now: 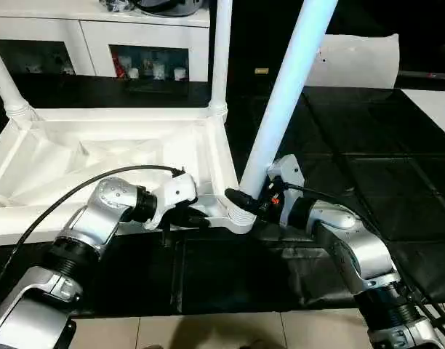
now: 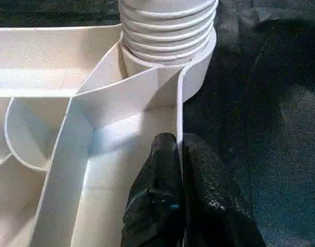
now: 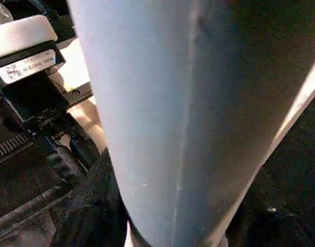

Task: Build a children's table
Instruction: Insert table leg to table base

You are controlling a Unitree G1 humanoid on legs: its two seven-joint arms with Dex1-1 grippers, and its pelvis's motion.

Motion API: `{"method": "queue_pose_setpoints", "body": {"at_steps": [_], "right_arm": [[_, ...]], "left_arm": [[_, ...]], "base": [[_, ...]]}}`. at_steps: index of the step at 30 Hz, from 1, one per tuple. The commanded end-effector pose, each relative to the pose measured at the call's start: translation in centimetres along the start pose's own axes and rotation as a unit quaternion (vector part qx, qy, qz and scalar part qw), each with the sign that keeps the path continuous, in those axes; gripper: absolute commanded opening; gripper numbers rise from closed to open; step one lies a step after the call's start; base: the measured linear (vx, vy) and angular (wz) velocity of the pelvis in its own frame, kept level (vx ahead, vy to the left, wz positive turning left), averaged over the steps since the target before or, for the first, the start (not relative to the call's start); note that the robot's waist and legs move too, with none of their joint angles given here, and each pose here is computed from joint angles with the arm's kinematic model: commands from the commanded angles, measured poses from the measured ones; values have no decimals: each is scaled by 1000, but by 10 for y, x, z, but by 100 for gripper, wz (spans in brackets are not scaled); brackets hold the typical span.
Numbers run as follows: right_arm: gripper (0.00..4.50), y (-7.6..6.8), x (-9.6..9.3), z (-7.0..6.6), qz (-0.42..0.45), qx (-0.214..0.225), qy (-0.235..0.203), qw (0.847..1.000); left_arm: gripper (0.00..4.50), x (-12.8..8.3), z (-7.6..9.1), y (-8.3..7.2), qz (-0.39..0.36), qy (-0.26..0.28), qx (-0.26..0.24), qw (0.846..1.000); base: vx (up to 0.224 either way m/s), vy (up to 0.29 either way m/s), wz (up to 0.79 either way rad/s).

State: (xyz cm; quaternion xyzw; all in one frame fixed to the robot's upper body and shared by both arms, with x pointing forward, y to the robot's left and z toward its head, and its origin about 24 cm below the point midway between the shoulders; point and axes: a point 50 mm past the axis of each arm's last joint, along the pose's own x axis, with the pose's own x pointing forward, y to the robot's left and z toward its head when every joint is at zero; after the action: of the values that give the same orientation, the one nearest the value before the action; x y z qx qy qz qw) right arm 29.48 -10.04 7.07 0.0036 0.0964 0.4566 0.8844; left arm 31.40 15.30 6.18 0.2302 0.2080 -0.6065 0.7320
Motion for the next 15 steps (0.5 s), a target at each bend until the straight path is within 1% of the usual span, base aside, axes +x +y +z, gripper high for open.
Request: {"method": "queue_pose_setpoints", "body": {"at_steps": [1, 7, 8, 10, 15], "right_arm": [[193, -1, 2, -15, 2, 10, 35, 999], [193, -7, 6, -17, -12, 49, 21, 998], [193, -7, 6, -17, -12, 51, 20, 998], [193, -10, 5, -20, -20, 70, 14, 997], [193, -11, -1, -29, -37, 97, 0, 995]], "left_arm": [[0, 0, 5, 2, 0, -14, 5, 1000], [0, 0, 5, 0, -10, -14, 6, 1000], [0, 0, 5, 0, -10, -14, 6, 1000], [0, -1, 5, 0, -11, -13, 6, 1000], [0, -3, 5, 2, -6, -10, 7, 1000]], "base": [[0, 0, 0], [0, 0, 0], [0, 0, 0], [0, 0, 0], [0, 0, 0]]}}
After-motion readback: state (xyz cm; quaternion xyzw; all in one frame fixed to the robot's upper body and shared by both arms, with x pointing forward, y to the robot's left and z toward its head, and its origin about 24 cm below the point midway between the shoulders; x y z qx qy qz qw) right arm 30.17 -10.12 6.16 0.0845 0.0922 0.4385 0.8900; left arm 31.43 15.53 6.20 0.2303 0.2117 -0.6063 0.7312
